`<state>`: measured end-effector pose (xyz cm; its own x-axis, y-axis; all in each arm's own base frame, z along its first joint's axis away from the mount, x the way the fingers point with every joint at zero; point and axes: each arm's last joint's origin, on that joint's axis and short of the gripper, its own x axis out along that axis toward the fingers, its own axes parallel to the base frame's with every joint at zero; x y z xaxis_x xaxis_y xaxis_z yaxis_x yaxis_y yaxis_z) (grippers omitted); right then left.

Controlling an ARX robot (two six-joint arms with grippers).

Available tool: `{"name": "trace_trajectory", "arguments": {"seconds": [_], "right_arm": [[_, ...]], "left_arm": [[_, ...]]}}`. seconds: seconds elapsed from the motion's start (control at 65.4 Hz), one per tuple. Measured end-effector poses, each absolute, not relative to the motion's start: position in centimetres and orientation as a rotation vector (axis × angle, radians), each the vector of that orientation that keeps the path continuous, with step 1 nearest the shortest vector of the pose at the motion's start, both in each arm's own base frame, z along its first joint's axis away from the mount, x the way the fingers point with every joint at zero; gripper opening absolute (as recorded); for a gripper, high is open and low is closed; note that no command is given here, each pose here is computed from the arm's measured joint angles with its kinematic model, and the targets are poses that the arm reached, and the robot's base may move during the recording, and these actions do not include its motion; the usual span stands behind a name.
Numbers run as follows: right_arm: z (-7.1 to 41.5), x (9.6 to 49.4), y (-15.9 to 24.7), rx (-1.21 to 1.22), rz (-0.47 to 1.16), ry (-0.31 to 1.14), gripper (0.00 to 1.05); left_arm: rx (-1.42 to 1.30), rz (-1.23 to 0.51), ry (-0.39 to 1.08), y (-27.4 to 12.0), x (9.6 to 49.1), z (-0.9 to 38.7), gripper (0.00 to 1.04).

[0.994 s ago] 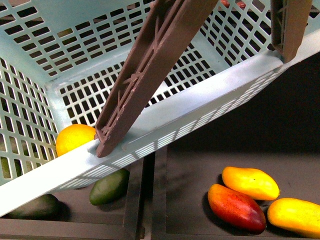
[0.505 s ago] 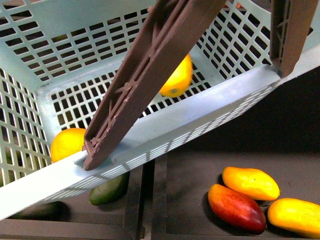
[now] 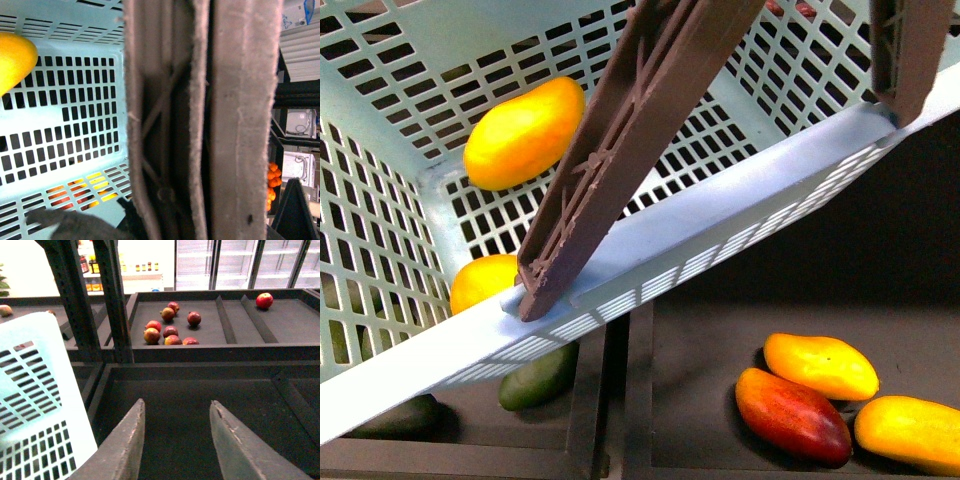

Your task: Pick lemon and mango into basket

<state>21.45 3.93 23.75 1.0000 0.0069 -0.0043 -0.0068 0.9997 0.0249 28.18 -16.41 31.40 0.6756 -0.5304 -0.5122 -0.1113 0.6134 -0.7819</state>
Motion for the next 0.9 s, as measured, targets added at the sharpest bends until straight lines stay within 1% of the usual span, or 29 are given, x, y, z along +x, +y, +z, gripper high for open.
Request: {"name": "trace_trajectory", "arguments": {"seconds": [0.229,0.551,0.612,0.688,0.902], "right_arm": [[21.3,18.8,2.4,0.007,0.004,0.011,0.02],[19.2,16.1,1.2,0.003,0.004,0.008,0.02],[18.9,15.7,0.6,0.003,0.026,0.011,0.02],[18.6,15.2,0.1,0.003,0.003,0.01,0.02],[17.9,14.1,0.0,0.003,0.002,0.01,0.02]], "left_arm": [[-0.896,-0.276,0.815,-16.4,28.2,31.4,0.14],[-0.896,-0.277,0.816,-16.4,28.2,31.4,0.14],[-0.897,-0.277,0.816,-16.4,28.2,31.4,0.14],[-0.897,-0.277,0.816,-16.4,28.2,31.4,0.14],[-0.896,-0.275,0.814,-16.4,28.2,31.4,0.14]]}}
